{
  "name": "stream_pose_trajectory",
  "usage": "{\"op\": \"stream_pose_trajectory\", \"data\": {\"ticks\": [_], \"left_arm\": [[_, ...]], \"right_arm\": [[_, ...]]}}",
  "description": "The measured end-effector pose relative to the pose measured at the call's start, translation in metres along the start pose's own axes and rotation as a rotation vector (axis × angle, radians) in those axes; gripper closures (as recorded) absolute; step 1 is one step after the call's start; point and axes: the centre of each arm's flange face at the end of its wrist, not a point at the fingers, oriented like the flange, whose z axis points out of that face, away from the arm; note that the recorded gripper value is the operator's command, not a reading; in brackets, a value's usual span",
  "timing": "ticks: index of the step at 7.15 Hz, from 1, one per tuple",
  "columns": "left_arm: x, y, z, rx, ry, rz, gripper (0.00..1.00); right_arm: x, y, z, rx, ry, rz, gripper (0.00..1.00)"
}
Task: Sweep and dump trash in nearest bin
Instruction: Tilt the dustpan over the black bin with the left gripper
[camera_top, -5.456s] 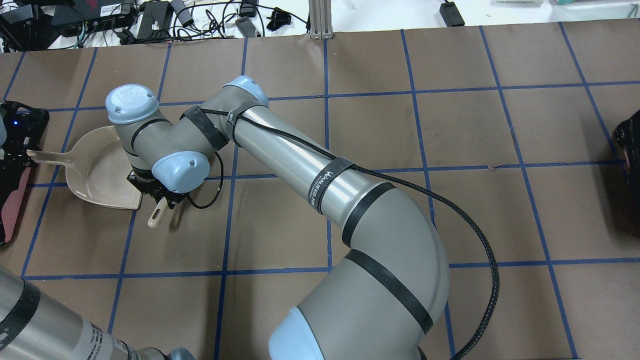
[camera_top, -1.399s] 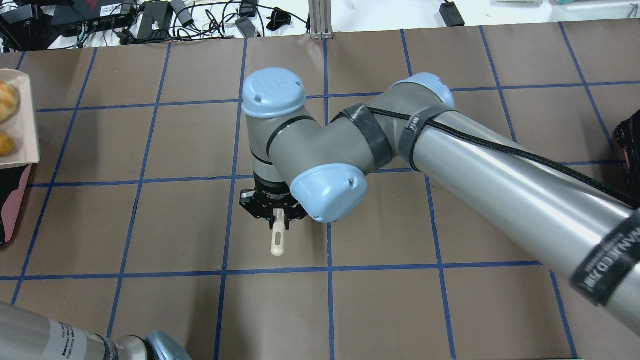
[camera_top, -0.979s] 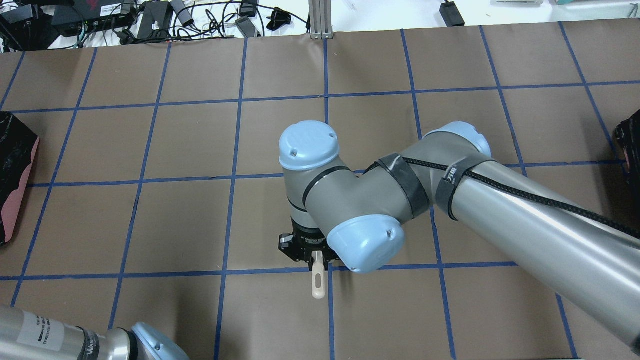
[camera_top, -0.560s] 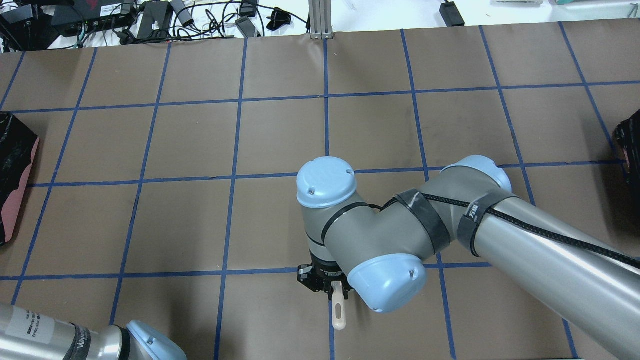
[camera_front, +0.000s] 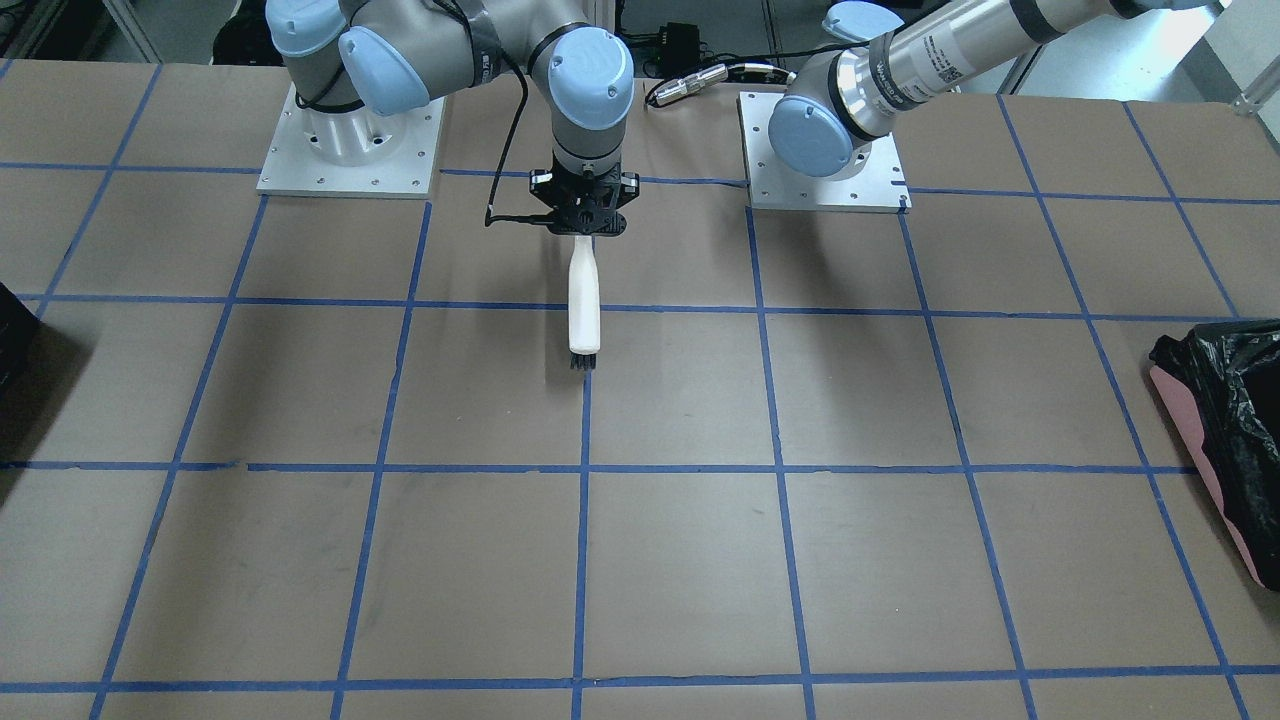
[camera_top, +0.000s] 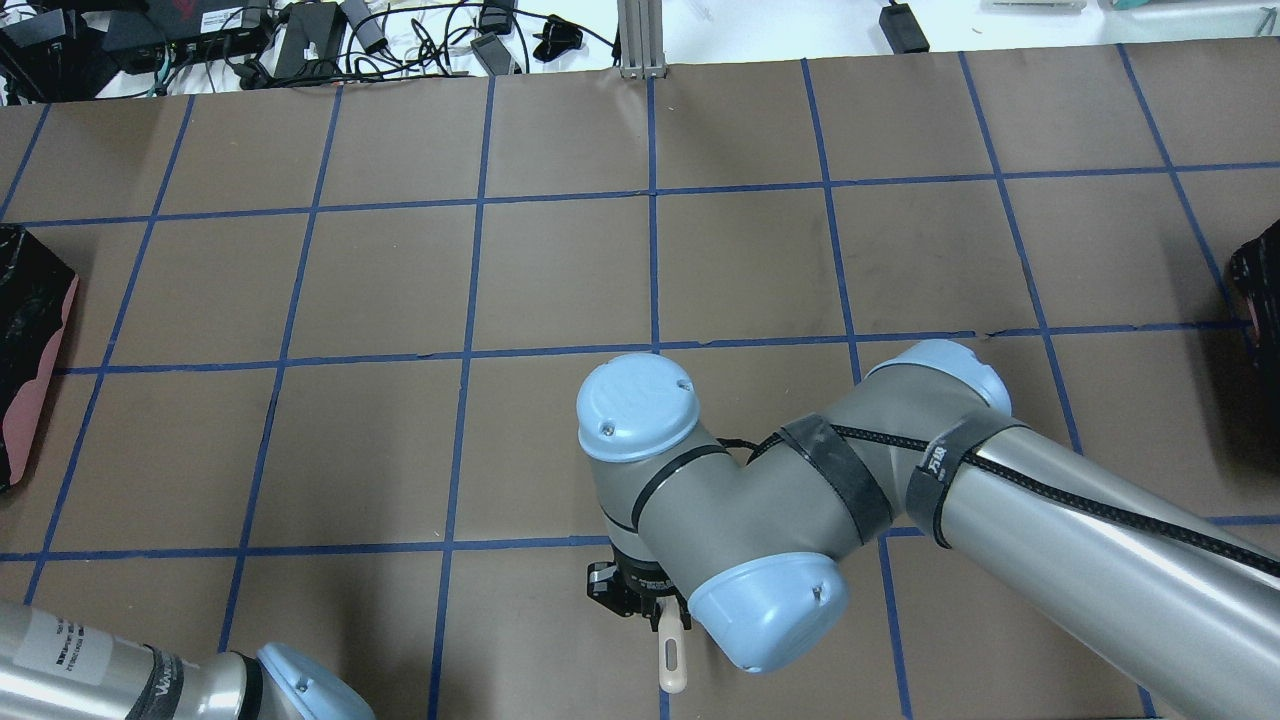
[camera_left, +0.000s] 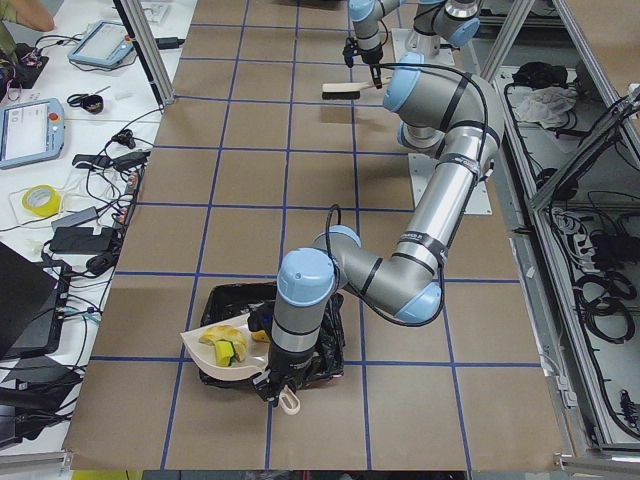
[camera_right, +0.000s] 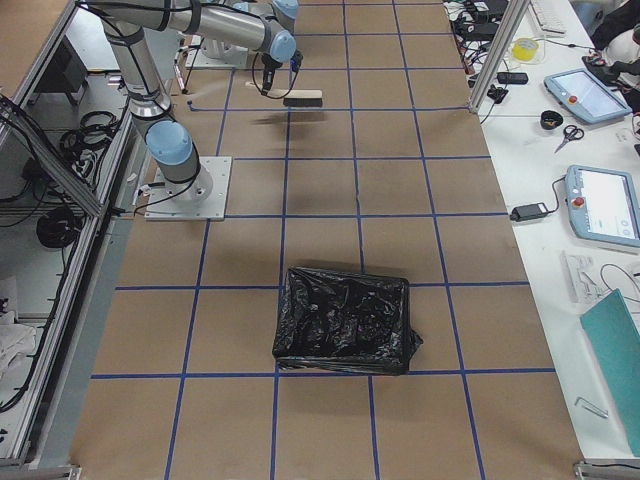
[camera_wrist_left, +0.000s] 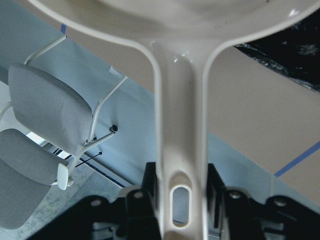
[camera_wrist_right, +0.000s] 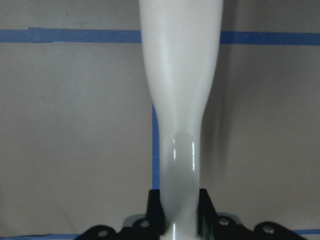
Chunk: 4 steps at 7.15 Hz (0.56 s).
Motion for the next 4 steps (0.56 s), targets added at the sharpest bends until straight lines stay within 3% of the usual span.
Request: {"op": "stream_pose_trajectory", "data": {"ticks": [2, 4], "left_arm": [[-0.001, -0.024, -0.010, -0.105, -0.078, 0.129, 1.00], [-0.003, -0.026, -0.026, -0.155, -0.107, 0.227, 1.00]], "right_arm": [[-0.004, 0.005, 0.004, -0.007, 0.010, -0.014, 1.00], [-0.005, 0.007, 0.009, -0.016, 0.021, -0.023, 1.00]]}}
